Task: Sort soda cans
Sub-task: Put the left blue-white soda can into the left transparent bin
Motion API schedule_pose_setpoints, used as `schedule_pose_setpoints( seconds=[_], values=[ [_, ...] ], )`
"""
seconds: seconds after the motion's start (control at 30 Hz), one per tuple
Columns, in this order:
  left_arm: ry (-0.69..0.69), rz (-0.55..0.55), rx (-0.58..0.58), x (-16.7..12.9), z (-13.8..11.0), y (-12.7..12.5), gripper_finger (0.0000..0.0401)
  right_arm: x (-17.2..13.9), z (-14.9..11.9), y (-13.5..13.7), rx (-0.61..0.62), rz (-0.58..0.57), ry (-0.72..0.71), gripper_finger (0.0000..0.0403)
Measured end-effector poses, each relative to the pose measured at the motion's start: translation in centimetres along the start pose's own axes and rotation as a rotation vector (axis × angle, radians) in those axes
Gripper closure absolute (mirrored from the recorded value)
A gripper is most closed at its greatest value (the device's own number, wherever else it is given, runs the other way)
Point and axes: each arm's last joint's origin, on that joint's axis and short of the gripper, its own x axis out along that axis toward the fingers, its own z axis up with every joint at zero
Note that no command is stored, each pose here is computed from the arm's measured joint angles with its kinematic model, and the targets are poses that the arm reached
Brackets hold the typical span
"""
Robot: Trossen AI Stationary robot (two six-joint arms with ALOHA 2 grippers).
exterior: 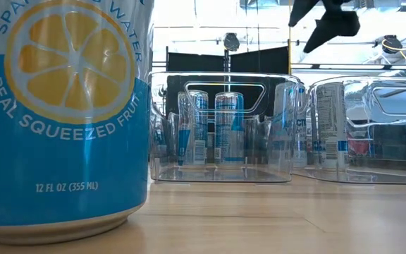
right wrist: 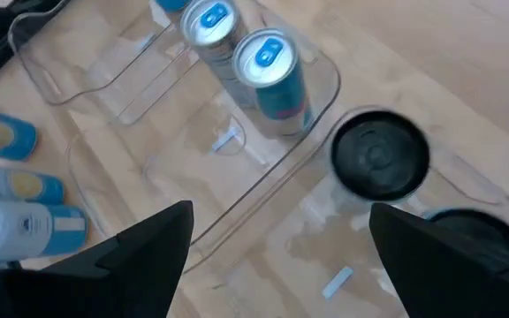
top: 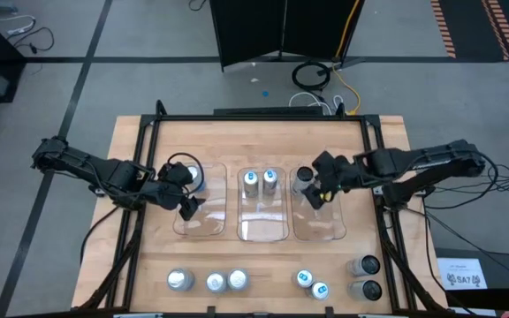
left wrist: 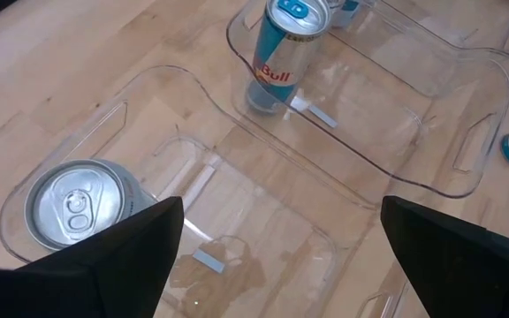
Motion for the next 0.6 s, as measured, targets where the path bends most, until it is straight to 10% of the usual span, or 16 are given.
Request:
schedule_pose_setpoints(
  seconds=[0.6],
  values=[
    [0.0,0.0,0.005,0.0,0.0,0.0,0.0008,-2.8,-7.7,3.8,-0.132,0.065,-0.001,0.0067]
  ],
)
